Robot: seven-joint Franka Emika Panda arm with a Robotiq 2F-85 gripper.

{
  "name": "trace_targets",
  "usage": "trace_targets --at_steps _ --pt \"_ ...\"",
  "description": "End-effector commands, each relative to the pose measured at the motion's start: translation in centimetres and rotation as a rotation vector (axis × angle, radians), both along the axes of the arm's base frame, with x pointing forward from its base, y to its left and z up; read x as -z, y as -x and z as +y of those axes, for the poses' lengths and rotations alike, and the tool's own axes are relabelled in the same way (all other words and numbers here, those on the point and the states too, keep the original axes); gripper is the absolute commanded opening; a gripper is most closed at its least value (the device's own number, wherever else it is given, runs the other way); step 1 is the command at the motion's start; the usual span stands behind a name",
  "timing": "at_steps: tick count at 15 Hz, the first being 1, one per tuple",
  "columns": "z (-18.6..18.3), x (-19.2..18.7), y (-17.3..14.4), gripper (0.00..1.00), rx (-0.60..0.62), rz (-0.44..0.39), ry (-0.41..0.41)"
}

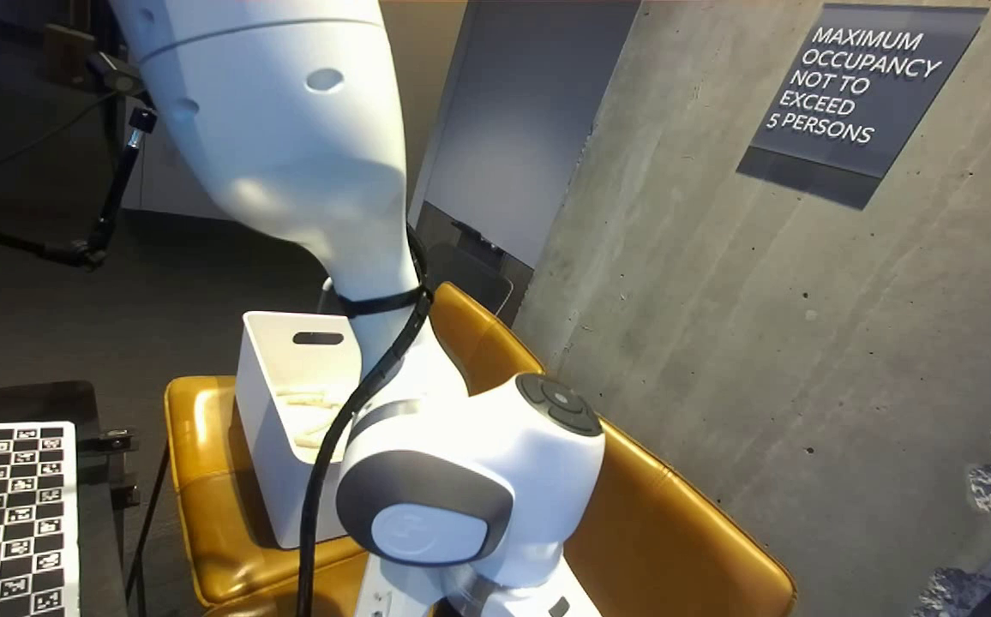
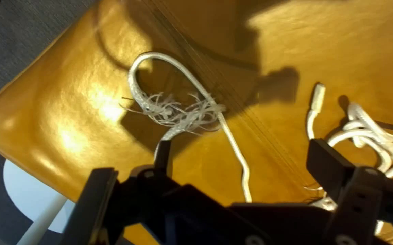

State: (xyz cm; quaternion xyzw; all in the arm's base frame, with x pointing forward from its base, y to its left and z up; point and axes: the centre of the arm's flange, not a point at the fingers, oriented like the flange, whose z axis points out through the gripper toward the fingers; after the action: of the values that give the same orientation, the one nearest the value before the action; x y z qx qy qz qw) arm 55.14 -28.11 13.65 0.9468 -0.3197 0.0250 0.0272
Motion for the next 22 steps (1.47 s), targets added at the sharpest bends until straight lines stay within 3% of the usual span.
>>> trace_targets --at_steps 1,14,15,16,22 --pt "-2.5 2.8 -0.3 1.00 0.013 0.018 0.028" --pt "-3.1 11.1 -1.8 1.00 -0.035 0.052 0.102" --pt "-3.2 11.5 -1.9 0.75 -0.033 0.056 0.103" --pt "-3.3 11.7 -2.0 0.74 -0.035 0.058 0.104" --pt "-3.7 11.3 -2.4 0.28 -0.033 0.050 0.117"
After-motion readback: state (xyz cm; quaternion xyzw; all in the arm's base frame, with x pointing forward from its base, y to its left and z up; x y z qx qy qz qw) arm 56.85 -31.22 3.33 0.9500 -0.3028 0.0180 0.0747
